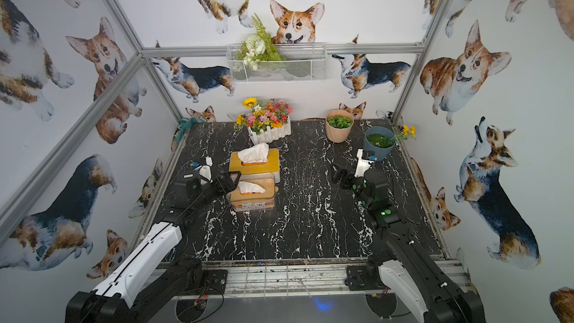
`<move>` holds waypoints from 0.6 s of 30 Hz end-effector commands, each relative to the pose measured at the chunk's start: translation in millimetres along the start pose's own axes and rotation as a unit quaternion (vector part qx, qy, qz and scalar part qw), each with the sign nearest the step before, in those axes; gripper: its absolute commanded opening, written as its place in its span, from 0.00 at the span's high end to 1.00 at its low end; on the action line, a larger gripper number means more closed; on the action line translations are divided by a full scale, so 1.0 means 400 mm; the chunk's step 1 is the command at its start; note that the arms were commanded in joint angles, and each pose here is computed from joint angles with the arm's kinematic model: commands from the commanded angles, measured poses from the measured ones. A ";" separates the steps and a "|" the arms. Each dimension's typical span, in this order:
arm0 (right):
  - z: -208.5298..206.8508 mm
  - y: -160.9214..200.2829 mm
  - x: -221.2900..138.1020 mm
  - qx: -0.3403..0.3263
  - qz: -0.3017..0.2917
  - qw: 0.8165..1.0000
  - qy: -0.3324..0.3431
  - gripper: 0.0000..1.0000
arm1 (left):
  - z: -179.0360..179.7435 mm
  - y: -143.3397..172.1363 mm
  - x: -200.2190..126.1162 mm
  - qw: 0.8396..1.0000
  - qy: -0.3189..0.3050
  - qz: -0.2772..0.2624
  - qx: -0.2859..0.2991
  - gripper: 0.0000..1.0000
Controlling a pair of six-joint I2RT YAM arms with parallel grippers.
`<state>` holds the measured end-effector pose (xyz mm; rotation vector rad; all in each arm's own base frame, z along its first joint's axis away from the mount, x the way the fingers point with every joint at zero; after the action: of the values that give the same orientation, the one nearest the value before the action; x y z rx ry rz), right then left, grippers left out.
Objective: Put the tissue paper into the tissue box
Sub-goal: Reset both arms
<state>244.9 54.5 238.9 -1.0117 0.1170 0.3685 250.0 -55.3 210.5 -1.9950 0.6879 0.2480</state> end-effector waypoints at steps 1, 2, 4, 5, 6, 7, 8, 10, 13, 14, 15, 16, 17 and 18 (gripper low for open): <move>-0.036 -0.020 -0.005 -0.019 -0.050 0.997 0.056 0.00 | 0.031 -0.024 -0.015 0.995 -0.088 -0.028 0.044 0.00; -0.047 -0.022 -0.006 -0.021 -0.061 0.996 0.068 0.00 | 0.039 -0.033 -0.021 0.992 -0.112 -0.040 0.052 0.00; -0.073 -0.025 -0.007 -0.024 -0.086 0.991 0.096 0.00 | 0.057 -0.056 -0.038 0.981 -0.166 -0.075 0.069 0.00; -0.084 -0.026 -0.008 -0.025 -0.095 0.989 0.106 0.00 | 0.063 -0.064 -0.045 0.976 -0.185 -0.088 0.078 0.00; -0.097 -0.027 -0.009 -0.028 -0.105 0.987 0.118 0.00 | 0.071 -0.072 -0.051 0.969 -0.206 -0.100 0.090 0.00; -0.108 -0.028 -0.010 -0.032 -0.115 0.984 0.129 0.00 | 0.077 -0.080 -0.056 0.963 -0.224 -0.110 0.103 0.00; -0.117 -0.027 -0.011 -0.037 -0.123 0.982 0.137 0.00 | 0.082 -0.084 -0.058 0.958 -0.237 -0.116 0.114 0.00; -0.135 -0.022 -0.013 -0.052 -0.138 0.977 0.156 0.00 | 0.097 -0.088 -0.059 0.947 -0.263 -0.128 0.131 0.00; -0.153 -0.011 -0.019 -0.082 -0.160 0.968 0.173 0.00 | 0.113 -0.086 -0.057 0.934 -0.286 -0.149 0.152 0.00; -0.162 -0.005 -0.020 -0.088 -0.165 0.965 0.181 0.00 | 0.118 -0.084 -0.058 0.930 -0.293 -0.156 0.157 0.00; -0.170 0.000 -0.023 -0.096 -0.173 0.962 0.189 0.00 | 0.127 -0.081 -0.060 0.925 -0.305 -0.163 0.161 0.00; -0.179 0.010 -0.025 -0.105 -0.176 0.959 0.195 0.00 | 0.135 -0.076 -0.061 0.919 -0.315 -0.171 0.166 0.00; -0.186 0.020 -0.027 -0.110 -0.180 0.957 0.199 0.00 | 0.142 -0.072 -0.063 0.913 -0.323 -0.179 0.171 0.00; -0.196 0.033 -0.028 -0.114 -0.181 0.956 0.202 0.00 | 0.150 -0.067 -0.065 0.907 -0.332 -0.189 0.175 0.00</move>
<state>236.5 -2.3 179.0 -1.2517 0.3149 -0.0458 249.6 5.6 201.8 -1.5745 0.0647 0.5118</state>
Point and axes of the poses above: each gripper's point midway between its finger pads, its own x axis out along the fingers, its own z axis along the line the jaws close on, y = z × x, the point moved 8 cm from there along -x, back along the fingers, and after that the axes turned 6 degrees about x, right-handed, at the moved point
